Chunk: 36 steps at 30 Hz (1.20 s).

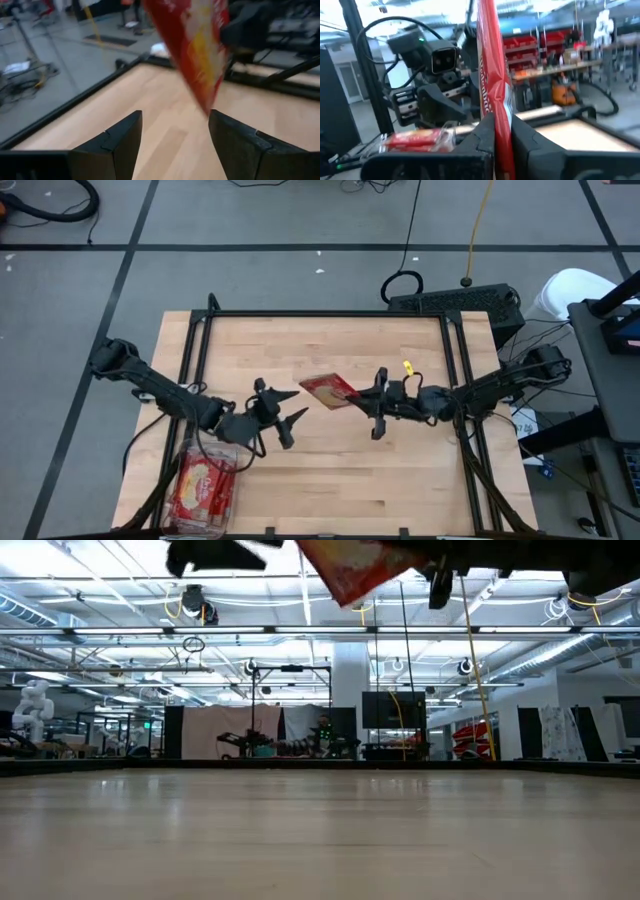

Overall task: Sort popcorn bags into baskets
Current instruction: Put the popcorn bag into the transparent bin

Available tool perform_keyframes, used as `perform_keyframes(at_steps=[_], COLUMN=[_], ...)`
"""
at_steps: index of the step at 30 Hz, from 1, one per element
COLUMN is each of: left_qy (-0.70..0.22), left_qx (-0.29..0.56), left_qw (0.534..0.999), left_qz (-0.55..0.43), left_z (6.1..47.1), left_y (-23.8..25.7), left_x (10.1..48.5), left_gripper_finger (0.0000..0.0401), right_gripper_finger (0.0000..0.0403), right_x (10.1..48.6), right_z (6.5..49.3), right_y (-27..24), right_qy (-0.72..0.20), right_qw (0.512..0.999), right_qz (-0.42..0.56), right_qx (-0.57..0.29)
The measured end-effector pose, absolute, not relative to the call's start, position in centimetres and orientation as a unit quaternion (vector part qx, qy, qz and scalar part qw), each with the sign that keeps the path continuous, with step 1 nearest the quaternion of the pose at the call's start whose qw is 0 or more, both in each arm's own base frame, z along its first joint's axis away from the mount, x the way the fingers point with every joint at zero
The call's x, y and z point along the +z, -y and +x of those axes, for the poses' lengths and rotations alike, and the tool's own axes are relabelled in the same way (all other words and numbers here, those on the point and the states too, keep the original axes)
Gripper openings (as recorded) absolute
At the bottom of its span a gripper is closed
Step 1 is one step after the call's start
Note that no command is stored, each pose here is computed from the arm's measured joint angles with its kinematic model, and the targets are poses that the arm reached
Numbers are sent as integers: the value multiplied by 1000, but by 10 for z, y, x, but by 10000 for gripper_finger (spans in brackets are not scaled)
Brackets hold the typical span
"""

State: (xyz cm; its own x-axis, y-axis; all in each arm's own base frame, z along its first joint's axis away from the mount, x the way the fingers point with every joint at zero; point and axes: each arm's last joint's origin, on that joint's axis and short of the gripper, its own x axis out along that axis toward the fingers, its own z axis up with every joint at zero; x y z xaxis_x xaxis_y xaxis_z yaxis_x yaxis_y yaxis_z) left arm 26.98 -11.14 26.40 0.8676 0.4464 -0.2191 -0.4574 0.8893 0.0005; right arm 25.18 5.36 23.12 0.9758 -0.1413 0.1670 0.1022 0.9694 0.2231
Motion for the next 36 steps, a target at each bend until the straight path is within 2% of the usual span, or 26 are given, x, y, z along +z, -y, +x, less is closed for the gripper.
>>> perform_keyframes(at_steps=[6,12,15,18,30,36], left_qy=[-35,30,50,52,69,66], left_qx=[151,81,36,27,17,1], left_qw=[988,996,998,998,997,997], left_qz=[-9,1,3,5,21,32], left_z=[283,291,293,294,296,297], left_y=[102,90,85,83,77,74], left_x=[286,301,305,305,308,308], left_gripper_finger=[234,234,234,227,110,18], right_gripper_finger=[14,13,13,13,13,20], right_x=[240,234,228,229,232,230], right_z=[250,256,259,259,261,261], right_y=[-59,-65,-66,-66,-62,-62], right_qy=[150,175,196,229,238,230], right_qw=[985,982,979,972,970,972], right_qz=[82,65,57,47,27,30], right_qx=[-27,-13,-14,-18,-31,-35])
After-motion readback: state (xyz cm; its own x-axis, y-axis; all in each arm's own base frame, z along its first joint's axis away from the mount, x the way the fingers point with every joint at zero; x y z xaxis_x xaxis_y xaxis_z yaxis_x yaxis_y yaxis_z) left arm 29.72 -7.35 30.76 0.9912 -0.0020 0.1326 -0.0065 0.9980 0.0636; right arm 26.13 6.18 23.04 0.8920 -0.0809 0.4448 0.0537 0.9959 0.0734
